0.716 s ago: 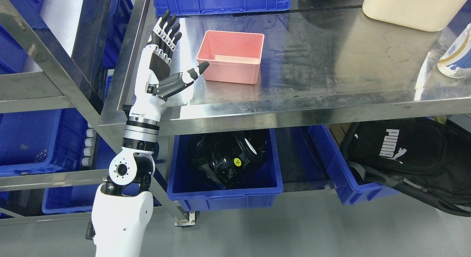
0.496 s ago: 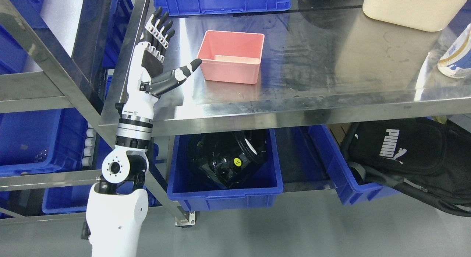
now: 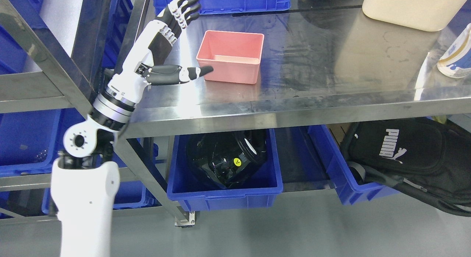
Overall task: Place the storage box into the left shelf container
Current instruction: 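Reach the left hand forward toward the pink box on the shelf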
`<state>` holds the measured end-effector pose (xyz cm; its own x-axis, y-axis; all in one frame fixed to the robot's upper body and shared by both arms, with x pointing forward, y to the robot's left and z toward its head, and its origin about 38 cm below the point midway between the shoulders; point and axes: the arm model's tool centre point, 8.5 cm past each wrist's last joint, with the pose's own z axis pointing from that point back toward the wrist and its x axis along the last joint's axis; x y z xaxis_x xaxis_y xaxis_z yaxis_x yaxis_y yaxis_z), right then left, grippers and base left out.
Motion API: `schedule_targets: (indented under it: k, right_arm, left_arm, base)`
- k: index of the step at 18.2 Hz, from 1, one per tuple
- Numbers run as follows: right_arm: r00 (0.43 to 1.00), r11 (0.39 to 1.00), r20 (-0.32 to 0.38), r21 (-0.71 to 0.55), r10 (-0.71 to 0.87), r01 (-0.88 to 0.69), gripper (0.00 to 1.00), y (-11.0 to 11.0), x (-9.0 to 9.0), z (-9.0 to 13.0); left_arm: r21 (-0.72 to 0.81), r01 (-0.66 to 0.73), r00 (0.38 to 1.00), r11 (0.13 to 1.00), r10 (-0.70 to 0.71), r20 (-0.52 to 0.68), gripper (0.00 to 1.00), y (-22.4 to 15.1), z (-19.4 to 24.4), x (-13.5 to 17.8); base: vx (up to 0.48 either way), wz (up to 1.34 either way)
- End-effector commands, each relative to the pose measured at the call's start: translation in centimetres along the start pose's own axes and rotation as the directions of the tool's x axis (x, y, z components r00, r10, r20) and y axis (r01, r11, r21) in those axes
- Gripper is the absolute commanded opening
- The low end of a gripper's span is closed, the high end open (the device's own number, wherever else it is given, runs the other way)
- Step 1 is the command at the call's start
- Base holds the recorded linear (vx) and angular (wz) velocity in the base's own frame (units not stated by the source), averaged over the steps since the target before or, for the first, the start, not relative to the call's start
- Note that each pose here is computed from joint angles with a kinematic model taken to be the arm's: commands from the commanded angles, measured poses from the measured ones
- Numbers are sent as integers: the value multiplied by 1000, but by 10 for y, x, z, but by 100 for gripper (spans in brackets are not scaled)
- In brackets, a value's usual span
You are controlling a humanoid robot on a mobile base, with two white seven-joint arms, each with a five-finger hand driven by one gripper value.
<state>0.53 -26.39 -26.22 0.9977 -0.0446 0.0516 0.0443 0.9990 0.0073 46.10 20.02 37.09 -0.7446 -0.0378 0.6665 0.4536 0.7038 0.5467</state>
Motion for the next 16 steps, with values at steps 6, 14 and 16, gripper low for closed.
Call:
schedule_targets:
  k: [6, 14, 16]
  right_arm:
    - [1000, 988, -11, 157, -3, 5, 100, 3, -10, 2]
    - [1000, 988, -11, 157, -3, 5, 100, 3, -10, 2]
    - [1000, 988, -11, 157, -3, 5, 100, 3, -10, 2]
  left_arm:
    - [-592, 293, 813, 751, -521, -260, 100, 36, -11, -11]
    - [-698, 235, 726, 676, -599, -336, 99, 30, -61, -44]
    - [-720, 210, 733, 661, -594, -331, 99, 11, -78, -51]
  base:
    - [0, 0]
    - [0, 0]
    - [0, 0]
